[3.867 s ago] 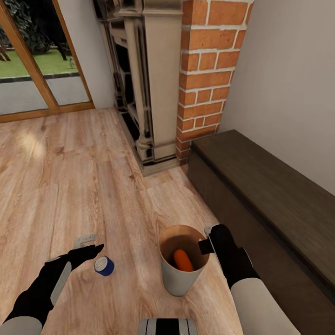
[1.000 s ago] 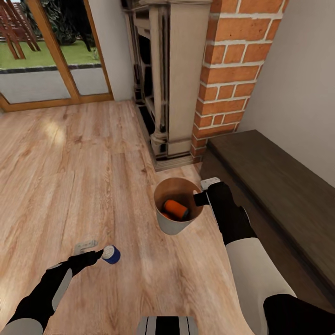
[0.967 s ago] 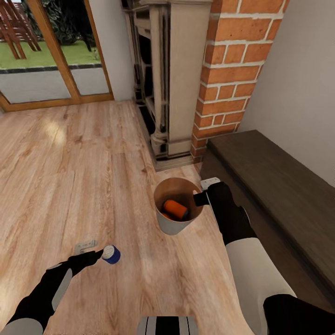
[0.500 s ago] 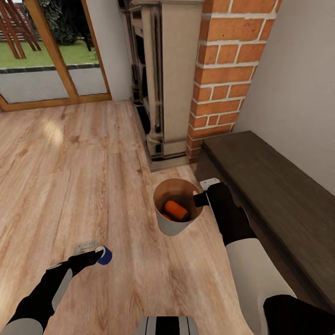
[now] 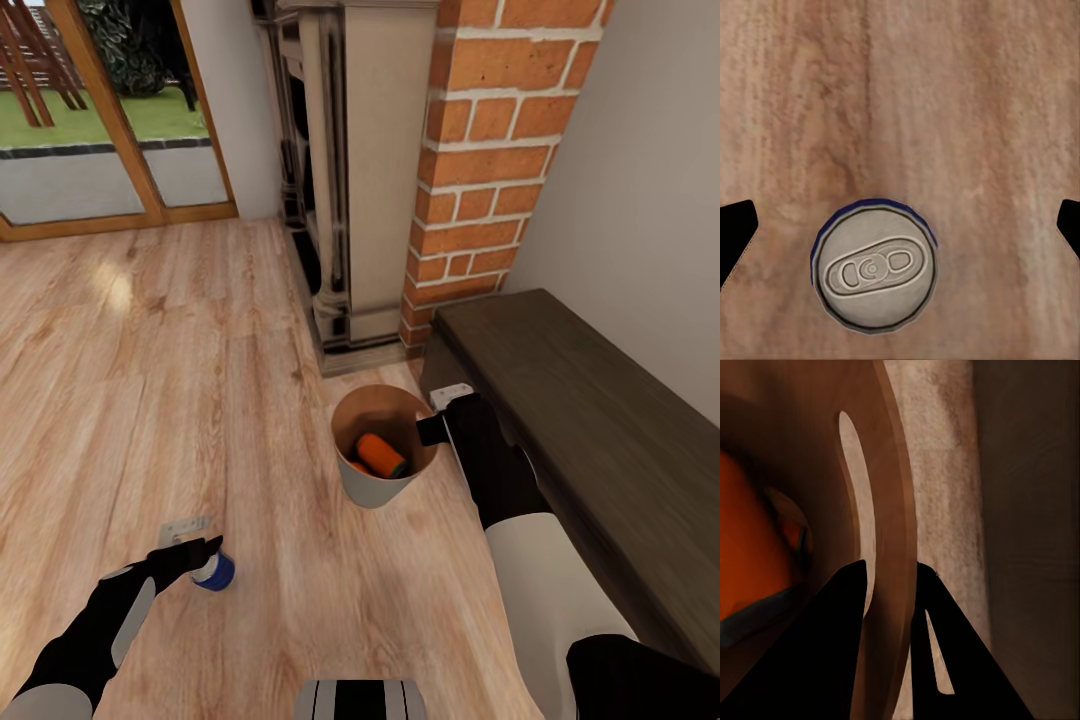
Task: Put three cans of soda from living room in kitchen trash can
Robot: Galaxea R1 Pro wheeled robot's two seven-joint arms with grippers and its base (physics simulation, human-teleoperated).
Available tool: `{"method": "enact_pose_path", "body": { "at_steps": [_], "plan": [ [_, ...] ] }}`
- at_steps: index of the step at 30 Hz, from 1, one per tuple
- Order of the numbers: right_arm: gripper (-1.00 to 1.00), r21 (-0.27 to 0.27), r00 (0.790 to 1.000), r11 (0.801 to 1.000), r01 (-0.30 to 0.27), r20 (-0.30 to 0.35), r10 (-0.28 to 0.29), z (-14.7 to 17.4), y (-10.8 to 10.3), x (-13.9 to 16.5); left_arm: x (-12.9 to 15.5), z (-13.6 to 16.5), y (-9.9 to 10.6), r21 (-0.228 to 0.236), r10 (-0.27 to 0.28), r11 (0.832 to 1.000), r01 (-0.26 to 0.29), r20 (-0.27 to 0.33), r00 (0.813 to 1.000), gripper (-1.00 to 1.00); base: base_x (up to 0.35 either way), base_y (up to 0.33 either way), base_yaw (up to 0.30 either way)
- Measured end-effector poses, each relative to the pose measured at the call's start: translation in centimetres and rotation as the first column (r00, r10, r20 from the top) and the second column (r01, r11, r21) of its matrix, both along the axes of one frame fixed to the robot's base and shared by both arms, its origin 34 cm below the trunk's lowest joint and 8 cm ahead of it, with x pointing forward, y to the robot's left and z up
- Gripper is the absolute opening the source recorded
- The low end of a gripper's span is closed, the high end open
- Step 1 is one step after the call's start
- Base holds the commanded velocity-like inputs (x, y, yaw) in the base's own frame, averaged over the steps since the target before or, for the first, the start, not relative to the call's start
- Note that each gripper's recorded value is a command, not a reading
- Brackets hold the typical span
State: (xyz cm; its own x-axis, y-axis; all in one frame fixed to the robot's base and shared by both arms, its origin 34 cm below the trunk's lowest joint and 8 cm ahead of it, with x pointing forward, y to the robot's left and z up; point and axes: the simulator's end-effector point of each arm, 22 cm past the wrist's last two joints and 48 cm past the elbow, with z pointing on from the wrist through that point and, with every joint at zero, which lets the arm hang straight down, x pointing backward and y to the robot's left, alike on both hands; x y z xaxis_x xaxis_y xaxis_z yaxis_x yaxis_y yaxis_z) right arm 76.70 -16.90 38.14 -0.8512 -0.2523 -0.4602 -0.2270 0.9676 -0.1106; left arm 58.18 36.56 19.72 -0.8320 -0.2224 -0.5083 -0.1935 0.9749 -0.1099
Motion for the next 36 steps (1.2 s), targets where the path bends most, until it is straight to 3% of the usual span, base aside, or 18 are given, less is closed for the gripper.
{"method": "enact_pose_path", "body": {
  "at_steps": [14, 36],
  "plan": [
    [-1.00, 0.006, 1.000, 1.000, -0.001, -0.002, 0.001, 0.0, 0.1, 0.0, 0.1, 0.1, 0.0, 0.000, 0.002, 1.000, -0.002, 0.004, 1.000, 1.00, 0.023, 0.001, 0.000],
    [-1.00, -0.005, 0.997, 1.000, -0.020, -0.079, 0.019, -5.7, 0.5, -1.1, -2.5, -4.1, 0.0, 0.002, -0.002, 1.000, 0.002, -0.078, 0.997, 1.00, 0.000, 0.000, 0.000]
  ]
}}
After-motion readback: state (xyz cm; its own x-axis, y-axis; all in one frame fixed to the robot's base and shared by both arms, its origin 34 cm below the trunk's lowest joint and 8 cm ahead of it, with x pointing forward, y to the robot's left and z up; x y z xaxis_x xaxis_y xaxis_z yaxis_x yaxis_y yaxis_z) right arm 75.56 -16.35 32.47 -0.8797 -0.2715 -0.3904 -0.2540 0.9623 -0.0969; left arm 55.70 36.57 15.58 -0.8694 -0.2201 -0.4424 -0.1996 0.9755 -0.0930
